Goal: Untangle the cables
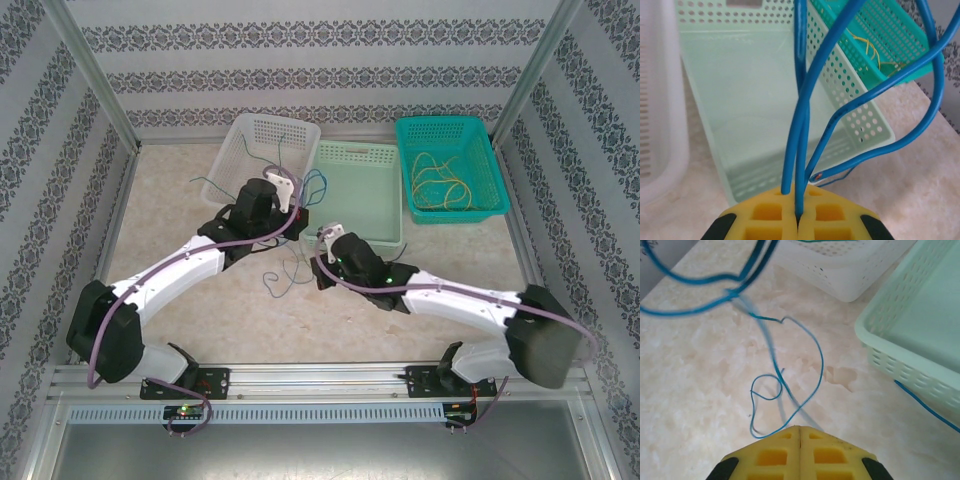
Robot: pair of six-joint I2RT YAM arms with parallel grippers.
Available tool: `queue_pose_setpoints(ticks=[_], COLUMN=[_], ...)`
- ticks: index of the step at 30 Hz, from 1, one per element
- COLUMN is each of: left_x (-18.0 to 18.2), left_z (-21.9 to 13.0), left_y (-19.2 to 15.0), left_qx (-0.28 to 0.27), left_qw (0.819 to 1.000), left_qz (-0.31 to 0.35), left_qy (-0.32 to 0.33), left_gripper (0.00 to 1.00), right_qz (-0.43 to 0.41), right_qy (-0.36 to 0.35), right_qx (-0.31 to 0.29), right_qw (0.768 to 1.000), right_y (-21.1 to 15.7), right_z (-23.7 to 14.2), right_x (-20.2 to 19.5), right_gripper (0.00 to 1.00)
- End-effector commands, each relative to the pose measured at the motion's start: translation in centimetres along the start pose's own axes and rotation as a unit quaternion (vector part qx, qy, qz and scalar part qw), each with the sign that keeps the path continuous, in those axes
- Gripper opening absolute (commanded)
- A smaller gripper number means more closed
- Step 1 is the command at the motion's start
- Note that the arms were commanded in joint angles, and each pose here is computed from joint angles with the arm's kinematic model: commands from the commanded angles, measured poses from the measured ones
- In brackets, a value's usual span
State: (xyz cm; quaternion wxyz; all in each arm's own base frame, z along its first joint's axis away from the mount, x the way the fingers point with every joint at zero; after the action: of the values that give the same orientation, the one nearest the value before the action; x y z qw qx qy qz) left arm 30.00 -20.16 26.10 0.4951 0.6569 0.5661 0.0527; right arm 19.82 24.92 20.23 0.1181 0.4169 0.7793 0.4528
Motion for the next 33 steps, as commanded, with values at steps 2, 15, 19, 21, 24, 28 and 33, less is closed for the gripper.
queue_pose_setpoints(ticks=[2,15,19,21,24,28,33], left_x=[0.1,-0.5,-0.5,-0.5,-0.6,-0.6,-0.7], left_z=[-0.9,-0.5,-1.0,-1.1,-1.3,-1.5,-1.6], left_y=[0.7,1.0,1.0,0.9,0.8,0.8,1.1], left_qx=[-0.014,-0.003,-0.004,-0.004,-0.001,-0.004,-0.009], left_qw=[1.000,0.998,0.998,0.998,0.998,0.998,0.998], left_qz=[-0.010,-0.044,-0.044,-0.043,-0.043,-0.046,-0.046], left_qy=[-0.009,-0.048,-0.047,-0.047,-0.048,-0.051,-0.050], left_gripper=[0.03,0.04,0.04,0.05,0.05,0.05,0.05], right_qz=[0.003,-0.021,-0.054,-0.071,-0.090,-0.099,-0.092], right_qy=[-0.027,-0.008,0.015,0.019,0.021,0.028,0.032], right_qx=[-0.004,-0.060,-0.052,-0.051,-0.057,-0.055,-0.038], right_qw=[1.000,0.998,0.997,0.996,0.994,0.993,0.994], right_y=[-1.2,-0.2,0.7,1.3,2.1,2.7,3.2], right_z=[-2.6,-3.6,-0.6,0.5,1.5,2.8,5.0], right_x=[-0.9,-1.0,0.2,0.6,0.9,0.9,0.7], right_gripper=[0.00,0.62,0.73,0.75,0.76,0.77,0.71])
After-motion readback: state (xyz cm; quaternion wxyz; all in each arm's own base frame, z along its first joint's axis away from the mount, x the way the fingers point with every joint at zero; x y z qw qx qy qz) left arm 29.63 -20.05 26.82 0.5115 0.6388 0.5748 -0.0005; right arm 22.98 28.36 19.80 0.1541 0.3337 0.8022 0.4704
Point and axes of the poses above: each hand's point on the last joint's axis, 136 mm out from that joint toward the fingers, its own z axis out along the fingers, its own x axis along the line the jaws close on, y = z × x, the point moved 9 cm from there along -z, back along the fingers, and after that the axes turned 9 degrees about -z, right-handed, at the moved point
